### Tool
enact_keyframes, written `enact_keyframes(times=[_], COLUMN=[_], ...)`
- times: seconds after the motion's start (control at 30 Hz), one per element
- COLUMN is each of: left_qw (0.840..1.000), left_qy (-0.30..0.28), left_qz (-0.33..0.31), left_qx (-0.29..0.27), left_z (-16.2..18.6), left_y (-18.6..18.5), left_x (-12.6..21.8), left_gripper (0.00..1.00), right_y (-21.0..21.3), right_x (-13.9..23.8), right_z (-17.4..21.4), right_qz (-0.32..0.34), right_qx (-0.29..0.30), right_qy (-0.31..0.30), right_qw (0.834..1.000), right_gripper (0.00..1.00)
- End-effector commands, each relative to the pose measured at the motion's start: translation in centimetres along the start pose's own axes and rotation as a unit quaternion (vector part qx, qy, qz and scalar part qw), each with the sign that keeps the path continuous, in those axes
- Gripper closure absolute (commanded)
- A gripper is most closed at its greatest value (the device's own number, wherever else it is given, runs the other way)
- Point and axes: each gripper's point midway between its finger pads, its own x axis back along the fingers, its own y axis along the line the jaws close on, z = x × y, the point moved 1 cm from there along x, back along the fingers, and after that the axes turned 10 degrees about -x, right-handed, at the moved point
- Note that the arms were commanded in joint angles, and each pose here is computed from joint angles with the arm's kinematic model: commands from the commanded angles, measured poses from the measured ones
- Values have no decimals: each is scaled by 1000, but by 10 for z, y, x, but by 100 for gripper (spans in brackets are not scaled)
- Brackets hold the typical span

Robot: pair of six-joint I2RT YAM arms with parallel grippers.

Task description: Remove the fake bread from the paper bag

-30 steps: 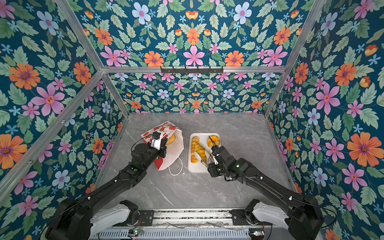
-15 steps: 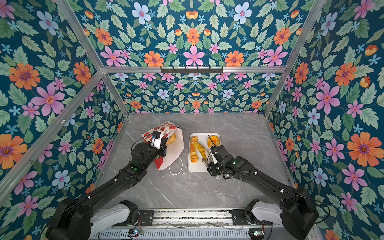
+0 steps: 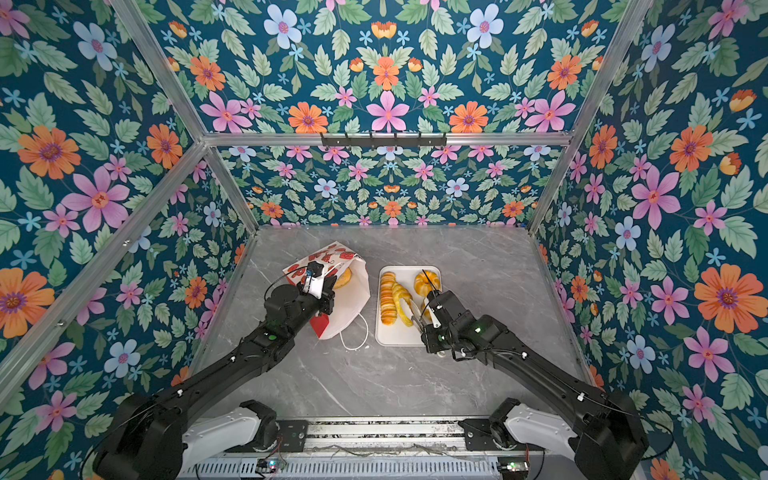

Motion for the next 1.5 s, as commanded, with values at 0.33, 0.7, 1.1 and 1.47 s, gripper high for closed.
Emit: enact_keyframes(times=[0.33,0.7,1.1,1.47], left_qw=[1000,1000,1000,1000], left_qy=[-25,-23,-22,-24], left_qz=[-3,-6,-3,-1], left_qx=[7,7,8,8], left_z=[-10,-6,-5,-10], left_y=[2,2,1,1], left_x=[0,1,0,2], left_gripper=[100,100,100,100], right_y=[-12,-8,2,18], right_x=[5,-19,-16,14], right_z=[2,20,19,-3], right_qz=[57,63,28,-28], right_qx=[-9,-13,-27,-20], right_qy=[24,59,44,-31], right_qw=[998,996,998,999], right_gripper=[75,74,60,62])
